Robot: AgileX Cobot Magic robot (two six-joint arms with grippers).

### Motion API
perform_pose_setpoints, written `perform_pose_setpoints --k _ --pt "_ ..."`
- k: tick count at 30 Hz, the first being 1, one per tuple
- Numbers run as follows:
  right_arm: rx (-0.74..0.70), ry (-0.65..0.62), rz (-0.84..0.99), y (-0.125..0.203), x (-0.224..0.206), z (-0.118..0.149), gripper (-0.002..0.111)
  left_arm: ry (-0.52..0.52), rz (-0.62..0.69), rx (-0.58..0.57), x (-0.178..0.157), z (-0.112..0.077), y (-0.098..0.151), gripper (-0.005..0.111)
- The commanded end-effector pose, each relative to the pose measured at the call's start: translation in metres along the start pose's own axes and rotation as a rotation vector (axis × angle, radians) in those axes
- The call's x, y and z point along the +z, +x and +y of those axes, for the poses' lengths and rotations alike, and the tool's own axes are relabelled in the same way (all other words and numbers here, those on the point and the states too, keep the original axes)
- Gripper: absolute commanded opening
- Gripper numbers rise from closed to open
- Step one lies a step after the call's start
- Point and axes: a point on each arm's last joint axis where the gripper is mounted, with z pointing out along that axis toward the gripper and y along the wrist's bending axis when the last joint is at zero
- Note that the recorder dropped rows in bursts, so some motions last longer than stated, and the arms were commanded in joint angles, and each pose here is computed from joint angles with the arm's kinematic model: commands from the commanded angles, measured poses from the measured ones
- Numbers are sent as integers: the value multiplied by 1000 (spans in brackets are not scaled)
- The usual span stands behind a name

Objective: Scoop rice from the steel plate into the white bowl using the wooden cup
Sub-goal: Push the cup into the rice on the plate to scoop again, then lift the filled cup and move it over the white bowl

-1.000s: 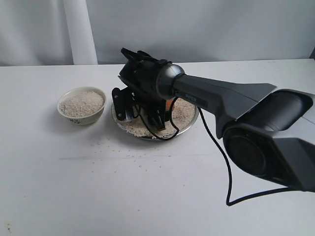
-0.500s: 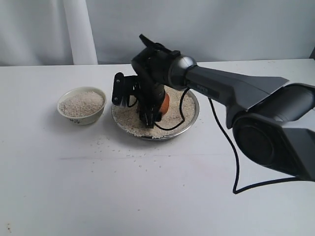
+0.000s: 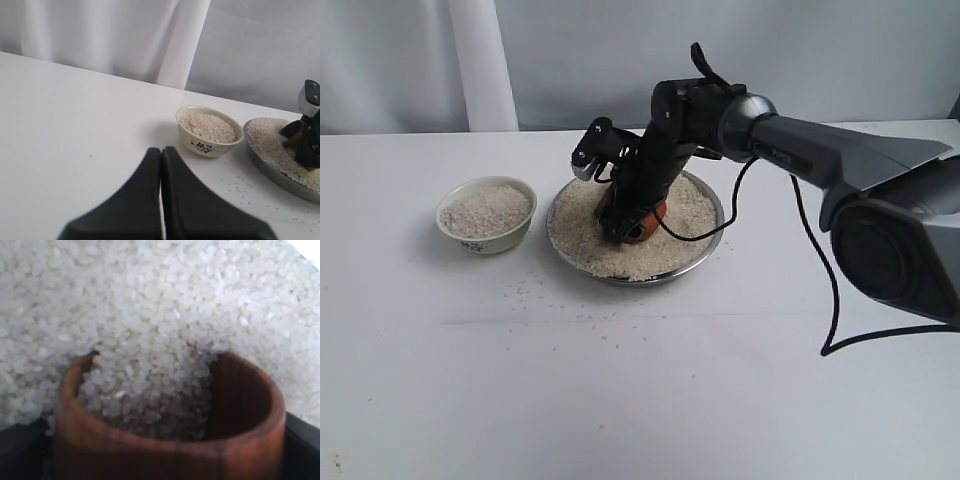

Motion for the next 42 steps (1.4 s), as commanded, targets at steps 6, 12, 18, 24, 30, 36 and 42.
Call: perform_pose_setpoints --k 6,12,18,24,30,36,42 --pt "79 -120 -26 16 9 -3 0 9 -6 -6 0 -1 -1 0" --pt "104 -125 -53 15 -10 -8 0 9 -6 -6 0 -1 -1 0" --pt "100 -56 -84 24 -18 -4 0 9 -6 -6 0 -1 -1 0" --pt "80 -65 -157 40 -15 13 0 9 -6 -6 0 -1 -1 0" --pt "153 -34 -360 34 -30 15 0 9 -6 -6 0 -1 -1 0" --pt "159 29 -484 16 -61 8 0 9 -6 -6 0 -1 -1 0" --pt "177 94 -635 -5 -104 3 0 9 -6 -6 0 -1 -1 0"
